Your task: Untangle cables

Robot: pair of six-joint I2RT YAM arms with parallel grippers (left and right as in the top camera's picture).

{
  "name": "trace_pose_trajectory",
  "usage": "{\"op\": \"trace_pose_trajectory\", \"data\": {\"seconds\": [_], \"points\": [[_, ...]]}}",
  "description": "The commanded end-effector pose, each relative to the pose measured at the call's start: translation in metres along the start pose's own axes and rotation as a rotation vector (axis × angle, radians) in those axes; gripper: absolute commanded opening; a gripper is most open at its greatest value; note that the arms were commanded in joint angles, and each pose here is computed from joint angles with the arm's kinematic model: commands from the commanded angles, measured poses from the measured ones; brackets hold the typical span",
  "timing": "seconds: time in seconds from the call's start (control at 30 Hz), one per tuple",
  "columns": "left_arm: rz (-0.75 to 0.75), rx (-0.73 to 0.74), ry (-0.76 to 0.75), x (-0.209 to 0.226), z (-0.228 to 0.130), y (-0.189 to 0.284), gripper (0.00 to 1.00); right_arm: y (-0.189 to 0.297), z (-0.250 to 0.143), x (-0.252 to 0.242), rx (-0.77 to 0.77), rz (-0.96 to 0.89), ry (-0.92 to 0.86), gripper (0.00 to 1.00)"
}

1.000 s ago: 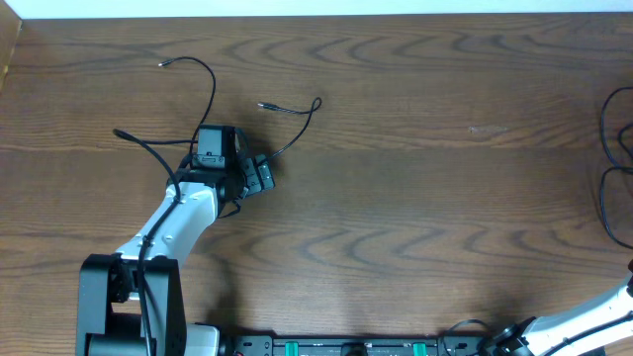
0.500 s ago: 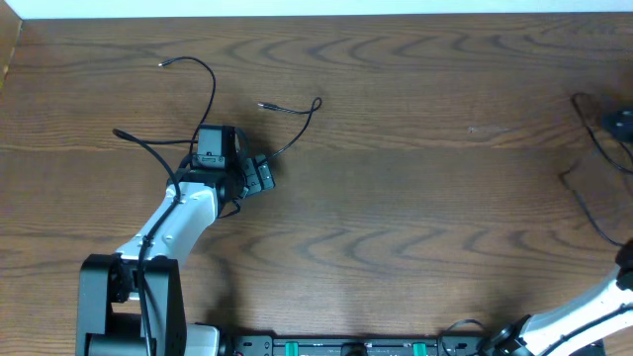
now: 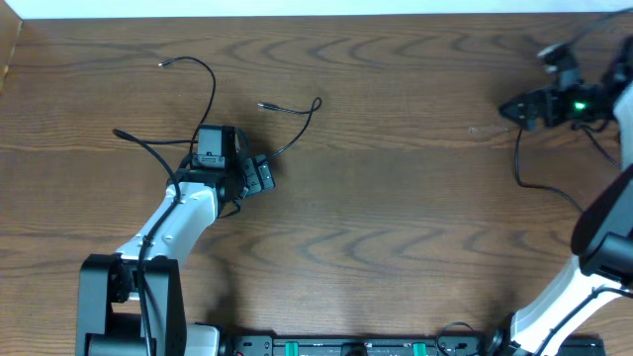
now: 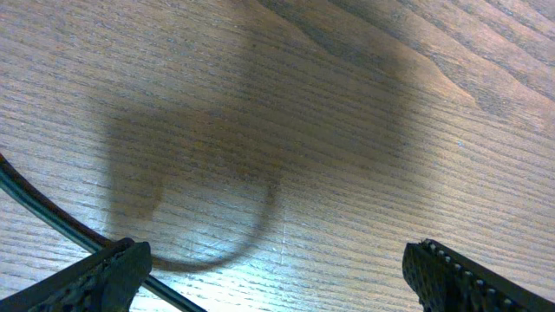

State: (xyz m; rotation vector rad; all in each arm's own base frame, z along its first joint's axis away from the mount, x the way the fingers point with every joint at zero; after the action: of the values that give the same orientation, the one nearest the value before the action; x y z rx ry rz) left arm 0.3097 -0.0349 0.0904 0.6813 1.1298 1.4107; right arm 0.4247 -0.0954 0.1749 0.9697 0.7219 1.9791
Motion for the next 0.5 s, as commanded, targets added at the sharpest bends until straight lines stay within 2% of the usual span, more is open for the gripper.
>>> {"op": "trace_pose_trajectory", "data": {"seconds": [0.0, 0.27, 0.47], "points": [[0.003, -0.001, -0.007, 0.001, 0.0, 0.001, 0.98, -0.018, -0.001, 0.013, 0.114, -0.076, 0.075, 0.99], [0.003, -0.001, -0.007, 0.001, 0.0, 0.001, 0.98, -0.039, -0.003, 0.035, 0.183, -0.067, 0.056, 0.99], [0.003, -0.001, -0.007, 0.001, 0.0, 0.001, 0.98, -0.056, -0.036, 0.032, 0.275, -0.074, -0.061, 0.99]]}}
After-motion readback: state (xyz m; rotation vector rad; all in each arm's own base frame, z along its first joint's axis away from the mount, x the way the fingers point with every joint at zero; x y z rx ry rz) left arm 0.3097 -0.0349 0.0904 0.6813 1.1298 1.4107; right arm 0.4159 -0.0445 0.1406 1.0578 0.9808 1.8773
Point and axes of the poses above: each gripper's point midway between its finger pads, its own y axis back along the fingers, its own x axis along the line the jaws close on, z = x × y, the point moved 7 cm from there along y, back along the fingers, and after that the axes turned 4 degrees about -y, right-handed, at the moved point
